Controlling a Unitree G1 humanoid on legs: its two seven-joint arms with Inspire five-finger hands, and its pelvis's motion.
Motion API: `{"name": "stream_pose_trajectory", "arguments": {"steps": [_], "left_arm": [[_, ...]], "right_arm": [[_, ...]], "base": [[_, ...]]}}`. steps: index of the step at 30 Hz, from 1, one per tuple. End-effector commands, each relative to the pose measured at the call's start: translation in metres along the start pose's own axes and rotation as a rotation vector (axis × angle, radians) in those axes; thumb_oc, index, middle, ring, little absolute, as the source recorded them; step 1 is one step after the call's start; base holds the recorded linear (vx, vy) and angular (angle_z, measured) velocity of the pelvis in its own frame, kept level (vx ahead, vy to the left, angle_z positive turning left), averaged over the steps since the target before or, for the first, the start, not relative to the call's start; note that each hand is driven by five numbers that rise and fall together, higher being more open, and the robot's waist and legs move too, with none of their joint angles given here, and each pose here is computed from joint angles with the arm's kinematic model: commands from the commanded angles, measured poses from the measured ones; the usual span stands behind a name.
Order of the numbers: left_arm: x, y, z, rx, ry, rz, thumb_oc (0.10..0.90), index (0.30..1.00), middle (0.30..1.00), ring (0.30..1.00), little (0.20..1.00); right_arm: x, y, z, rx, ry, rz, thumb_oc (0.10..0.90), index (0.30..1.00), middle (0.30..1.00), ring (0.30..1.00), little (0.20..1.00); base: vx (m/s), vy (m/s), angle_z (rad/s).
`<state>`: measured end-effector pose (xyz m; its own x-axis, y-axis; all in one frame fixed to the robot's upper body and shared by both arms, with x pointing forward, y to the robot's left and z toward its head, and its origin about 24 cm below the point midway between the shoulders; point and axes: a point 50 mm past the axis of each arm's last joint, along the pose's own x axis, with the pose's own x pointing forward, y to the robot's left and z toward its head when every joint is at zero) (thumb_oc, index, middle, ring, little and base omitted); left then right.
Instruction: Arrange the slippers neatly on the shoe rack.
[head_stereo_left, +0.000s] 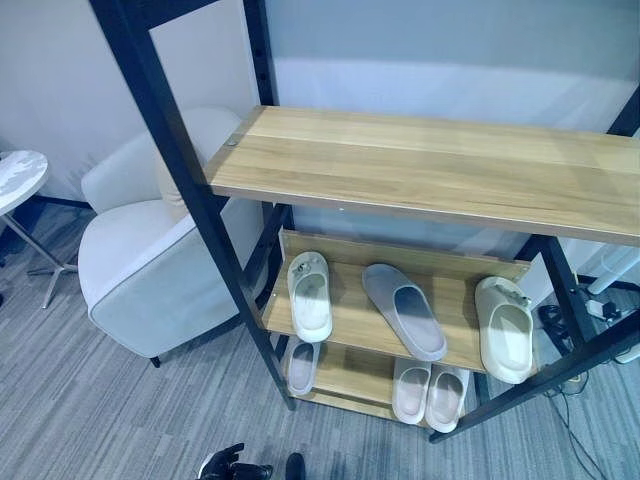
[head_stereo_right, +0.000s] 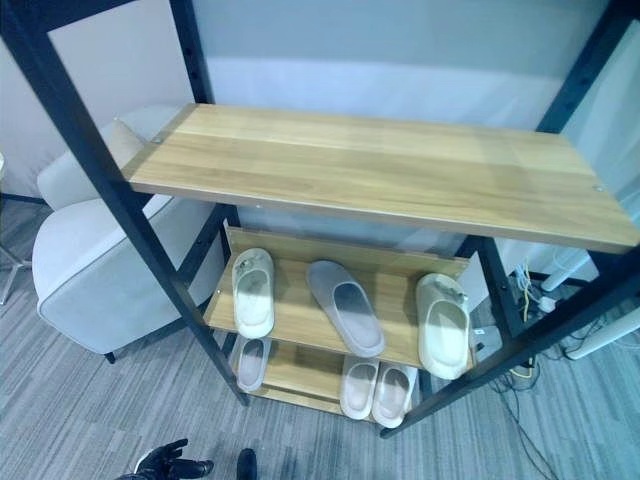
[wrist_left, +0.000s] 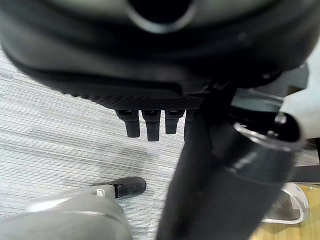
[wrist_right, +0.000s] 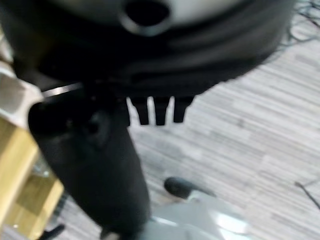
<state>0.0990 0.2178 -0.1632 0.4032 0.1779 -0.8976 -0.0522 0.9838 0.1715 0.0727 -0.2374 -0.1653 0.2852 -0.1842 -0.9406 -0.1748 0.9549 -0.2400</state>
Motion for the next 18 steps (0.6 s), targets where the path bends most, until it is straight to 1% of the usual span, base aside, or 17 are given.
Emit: {"name": "stream_pose_trajectory", "arguments": {"steps": [1, 5, 6, 9, 16, 18], "left_arm": [[0.003, 0.002, 0.016, 0.064, -0.045, 0.010, 0.800, 0.900, 0.900, 0.900, 0.900], [0.003, 0.004, 0.016, 0.077, -0.045, 0.008, 0.800, 0.900, 0.900, 0.900, 0.900], [0.002, 0.004, 0.013, 0.102, -0.038, 0.004, 0.800, 0.900, 0.900, 0.900, 0.900], [0.002, 0.003, 0.011, 0.123, -0.033, -0.003, 0.800, 0.900, 0.900, 0.900, 0.900], [0.002, -0.004, 0.011, 0.137, -0.040, -0.018, 0.800, 0.900, 0.900, 0.900, 0.900], [0.002, -0.008, 0.011, 0.123, -0.037, -0.021, 0.800, 0.900, 0.900, 0.900, 0.900]], "right_arm": [[0.001, -0.008, 0.030, -0.048, -0.116, -0.026, 0.800, 0.900, 0.900, 0.900, 0.900], [0.001, -0.007, 0.042, -0.108, -0.158, -0.026, 0.800, 0.900, 0.900, 0.900, 0.900], [0.001, -0.007, 0.046, -0.143, -0.179, -0.034, 0.800, 0.900, 0.900, 0.900, 0.900], [0.000, -0.006, 0.050, -0.162, -0.205, -0.032, 0.800, 0.900, 0.900, 0.900, 0.900], [-0.001, -0.016, 0.061, -0.201, -0.252, -0.065, 0.800, 0.900, 0.900, 0.900, 0.900], [-0.003, -0.015, 0.075, -0.229, -0.306, -0.067, 0.800, 0.900, 0.900, 0.900, 0.900]], "base": [[-0.11, 0.040, -0.69], [-0.07, 0.007, -0.79], [-0.01, -0.015, -0.33], [-0.02, -0.050, -0.24], [-0.08, -0.079, 0.03], [-0.06, 0.049, 0.02]]}}
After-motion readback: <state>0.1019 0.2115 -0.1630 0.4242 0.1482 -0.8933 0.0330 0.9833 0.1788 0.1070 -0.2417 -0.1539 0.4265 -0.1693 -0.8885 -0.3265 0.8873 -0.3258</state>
